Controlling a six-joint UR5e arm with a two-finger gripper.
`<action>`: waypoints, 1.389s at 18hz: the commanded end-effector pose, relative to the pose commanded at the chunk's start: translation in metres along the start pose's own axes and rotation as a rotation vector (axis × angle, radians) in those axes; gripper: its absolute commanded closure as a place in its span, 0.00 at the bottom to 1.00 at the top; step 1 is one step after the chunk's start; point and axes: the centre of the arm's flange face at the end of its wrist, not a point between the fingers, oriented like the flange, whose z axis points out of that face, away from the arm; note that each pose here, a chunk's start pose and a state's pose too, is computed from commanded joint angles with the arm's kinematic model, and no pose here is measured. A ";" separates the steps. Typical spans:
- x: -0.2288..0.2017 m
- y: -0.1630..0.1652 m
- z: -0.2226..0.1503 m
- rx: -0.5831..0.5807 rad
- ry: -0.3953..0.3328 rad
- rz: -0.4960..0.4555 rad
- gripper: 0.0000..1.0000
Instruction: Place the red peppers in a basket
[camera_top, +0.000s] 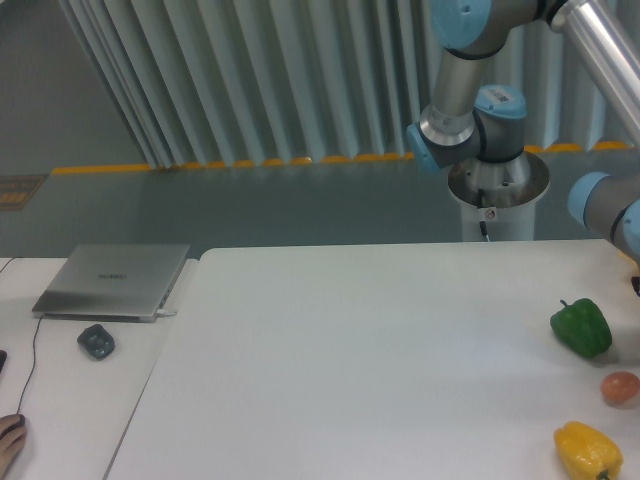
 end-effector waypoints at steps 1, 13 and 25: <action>-0.001 0.001 0.000 -0.001 -0.001 0.000 0.00; -0.006 0.001 0.012 -0.003 -0.001 0.001 0.02; -0.001 0.008 -0.005 -0.011 -0.021 -0.018 0.69</action>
